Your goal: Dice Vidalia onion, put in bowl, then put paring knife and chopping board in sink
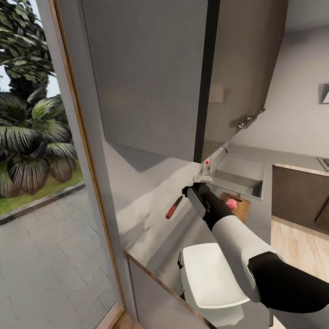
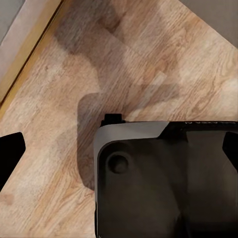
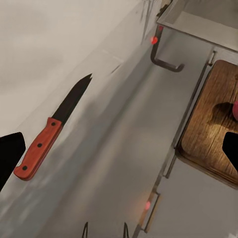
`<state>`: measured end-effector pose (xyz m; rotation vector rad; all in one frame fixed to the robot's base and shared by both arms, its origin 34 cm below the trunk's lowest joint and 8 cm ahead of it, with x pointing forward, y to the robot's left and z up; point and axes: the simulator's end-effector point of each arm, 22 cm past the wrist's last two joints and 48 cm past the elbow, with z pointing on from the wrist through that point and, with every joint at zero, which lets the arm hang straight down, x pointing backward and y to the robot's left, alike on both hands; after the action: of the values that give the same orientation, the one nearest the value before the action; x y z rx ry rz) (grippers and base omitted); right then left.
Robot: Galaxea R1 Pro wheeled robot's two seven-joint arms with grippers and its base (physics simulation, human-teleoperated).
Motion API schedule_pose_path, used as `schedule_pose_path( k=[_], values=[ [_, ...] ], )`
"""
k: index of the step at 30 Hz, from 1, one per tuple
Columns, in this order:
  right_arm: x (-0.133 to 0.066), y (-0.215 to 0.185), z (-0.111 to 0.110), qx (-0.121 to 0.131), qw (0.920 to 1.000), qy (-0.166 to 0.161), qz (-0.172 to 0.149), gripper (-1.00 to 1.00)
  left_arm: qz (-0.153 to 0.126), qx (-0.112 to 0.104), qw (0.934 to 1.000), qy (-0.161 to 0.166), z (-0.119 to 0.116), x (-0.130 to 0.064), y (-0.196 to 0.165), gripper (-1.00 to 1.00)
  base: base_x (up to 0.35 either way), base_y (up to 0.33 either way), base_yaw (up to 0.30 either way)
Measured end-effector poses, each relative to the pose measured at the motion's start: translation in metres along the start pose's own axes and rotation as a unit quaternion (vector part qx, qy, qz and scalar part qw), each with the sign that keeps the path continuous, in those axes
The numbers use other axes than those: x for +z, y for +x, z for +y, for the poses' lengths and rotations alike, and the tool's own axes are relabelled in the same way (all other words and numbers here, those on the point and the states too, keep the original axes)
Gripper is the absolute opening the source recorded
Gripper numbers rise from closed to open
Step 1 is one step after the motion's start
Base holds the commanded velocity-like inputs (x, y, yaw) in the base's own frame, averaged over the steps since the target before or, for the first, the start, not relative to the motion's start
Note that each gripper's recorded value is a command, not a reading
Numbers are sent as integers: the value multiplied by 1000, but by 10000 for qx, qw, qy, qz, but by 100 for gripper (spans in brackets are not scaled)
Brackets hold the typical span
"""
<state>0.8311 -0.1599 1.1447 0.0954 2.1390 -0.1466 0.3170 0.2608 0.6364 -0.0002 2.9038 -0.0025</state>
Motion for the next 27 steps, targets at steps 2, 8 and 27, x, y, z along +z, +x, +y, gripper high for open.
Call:
schedule_pose_path(
  k=[2, 8, 27],
  values=[
    [0, 0, 0, 0, 10000, 0, 1, 100, 0, 0, 10000, 0, 0, 0, 0, 100, 0, 0, 0],
    [0, 0, 0, 0, 10000, 0, 4, 100, -2, -2, 10000, -6, 1, 0, 0, 100, 0, 0, -49],
    [-6, -6, -1, 7, 10000, 0, -54, 100, -61, -1, 10000, -10, 2, -1, -5, 100, 0, 146, -214]
  ],
)
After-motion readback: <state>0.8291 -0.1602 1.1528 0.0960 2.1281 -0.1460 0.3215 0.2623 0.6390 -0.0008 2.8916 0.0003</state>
